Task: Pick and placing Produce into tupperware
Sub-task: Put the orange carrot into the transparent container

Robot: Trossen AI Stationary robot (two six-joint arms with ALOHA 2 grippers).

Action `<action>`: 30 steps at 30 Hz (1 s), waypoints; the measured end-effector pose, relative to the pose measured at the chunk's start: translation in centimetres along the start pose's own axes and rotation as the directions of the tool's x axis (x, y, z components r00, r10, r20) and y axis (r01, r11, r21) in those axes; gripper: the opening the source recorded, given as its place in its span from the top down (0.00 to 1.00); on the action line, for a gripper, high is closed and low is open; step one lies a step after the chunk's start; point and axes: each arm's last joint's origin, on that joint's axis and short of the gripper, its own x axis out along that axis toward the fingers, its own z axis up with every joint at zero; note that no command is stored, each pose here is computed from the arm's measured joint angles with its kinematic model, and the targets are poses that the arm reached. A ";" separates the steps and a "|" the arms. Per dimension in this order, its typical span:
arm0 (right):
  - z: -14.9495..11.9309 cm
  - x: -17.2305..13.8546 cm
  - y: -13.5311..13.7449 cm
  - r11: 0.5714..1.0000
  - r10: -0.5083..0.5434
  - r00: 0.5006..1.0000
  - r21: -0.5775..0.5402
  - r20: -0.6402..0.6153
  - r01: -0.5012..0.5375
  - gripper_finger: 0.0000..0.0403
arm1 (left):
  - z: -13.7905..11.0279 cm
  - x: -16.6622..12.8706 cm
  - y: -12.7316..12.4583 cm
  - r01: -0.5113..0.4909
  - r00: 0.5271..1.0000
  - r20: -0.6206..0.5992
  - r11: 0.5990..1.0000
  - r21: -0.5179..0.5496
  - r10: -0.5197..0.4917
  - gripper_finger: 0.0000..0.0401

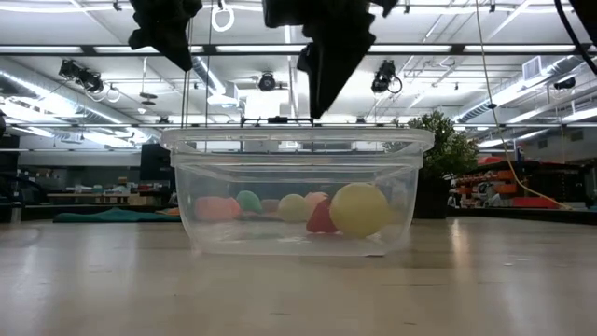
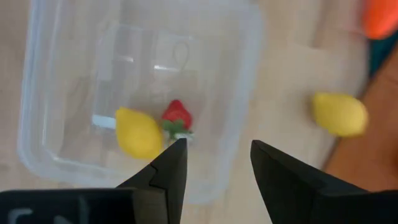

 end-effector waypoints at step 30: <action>-11.9 -4.2 -1.4 0.747 -0.175 0.977 0.663 0.123 0.051 0.64 | -1.9 7.6 -1.2 0.098 0.989 0.091 0.975 0.198 -0.118 0.86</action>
